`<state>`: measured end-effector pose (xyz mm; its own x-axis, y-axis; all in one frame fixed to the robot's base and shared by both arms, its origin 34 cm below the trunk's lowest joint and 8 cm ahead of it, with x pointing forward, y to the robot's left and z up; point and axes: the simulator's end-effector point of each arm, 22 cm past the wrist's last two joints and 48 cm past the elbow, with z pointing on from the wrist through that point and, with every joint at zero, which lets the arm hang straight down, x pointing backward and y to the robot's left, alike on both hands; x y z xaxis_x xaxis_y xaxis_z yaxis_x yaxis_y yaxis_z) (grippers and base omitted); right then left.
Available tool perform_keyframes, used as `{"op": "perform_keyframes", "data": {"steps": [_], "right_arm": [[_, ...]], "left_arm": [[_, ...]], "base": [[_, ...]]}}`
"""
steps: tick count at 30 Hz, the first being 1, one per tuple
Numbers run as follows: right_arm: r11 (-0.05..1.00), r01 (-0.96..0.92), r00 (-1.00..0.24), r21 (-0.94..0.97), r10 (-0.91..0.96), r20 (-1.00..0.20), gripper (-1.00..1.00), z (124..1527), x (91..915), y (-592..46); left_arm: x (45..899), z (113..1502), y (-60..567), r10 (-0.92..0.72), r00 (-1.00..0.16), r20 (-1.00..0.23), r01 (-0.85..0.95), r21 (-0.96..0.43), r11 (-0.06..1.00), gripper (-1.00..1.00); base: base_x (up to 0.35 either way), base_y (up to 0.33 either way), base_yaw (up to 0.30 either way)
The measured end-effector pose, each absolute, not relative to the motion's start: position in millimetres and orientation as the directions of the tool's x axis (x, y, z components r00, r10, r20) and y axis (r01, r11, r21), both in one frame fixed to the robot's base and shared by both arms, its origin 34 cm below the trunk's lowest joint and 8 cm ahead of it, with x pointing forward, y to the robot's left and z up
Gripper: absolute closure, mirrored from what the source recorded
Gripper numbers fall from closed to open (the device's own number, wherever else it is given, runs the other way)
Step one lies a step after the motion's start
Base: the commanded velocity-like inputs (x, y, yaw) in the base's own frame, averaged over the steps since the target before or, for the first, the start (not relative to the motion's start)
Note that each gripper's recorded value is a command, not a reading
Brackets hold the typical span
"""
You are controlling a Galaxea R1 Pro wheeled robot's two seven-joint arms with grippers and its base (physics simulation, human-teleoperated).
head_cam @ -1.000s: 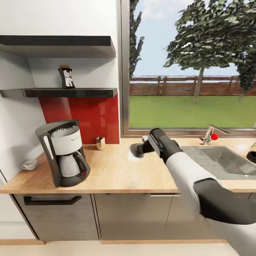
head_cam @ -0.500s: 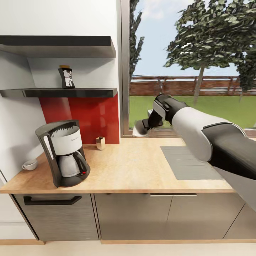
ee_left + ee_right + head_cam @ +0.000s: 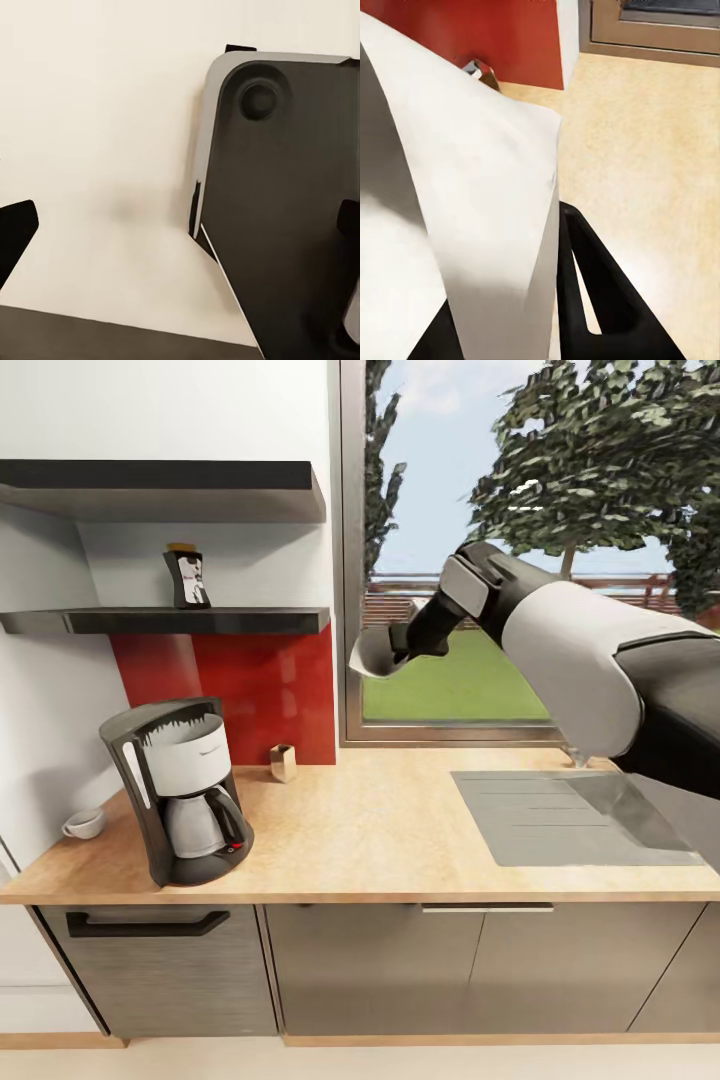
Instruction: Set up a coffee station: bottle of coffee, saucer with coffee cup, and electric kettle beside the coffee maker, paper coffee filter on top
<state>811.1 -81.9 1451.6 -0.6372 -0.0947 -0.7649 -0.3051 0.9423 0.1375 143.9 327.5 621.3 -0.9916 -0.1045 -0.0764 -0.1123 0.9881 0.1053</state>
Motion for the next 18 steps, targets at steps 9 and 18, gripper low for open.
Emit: {"op": "perform_keyframes", "data": {"steps": [9,18], "right_arm": [[0.876,-0.418,-0.637,0.242,-0.093,-0.766,1.00,1460,798,-48],[0.869,-0.414,-0.680,0.270,-0.098,-0.726,1.00,1420,799,-46]], "left_arm": [[143,621,327,-0.107,-0.991,-0.076,-0.114,0.102,0.988,-1.00],[144,620,317,-0.098,-0.992,-0.074,-0.104,0.087,0.991,-1.00]], "base": [[0.000,0.000,0.000],[0.000,0.000,0.000]]}}
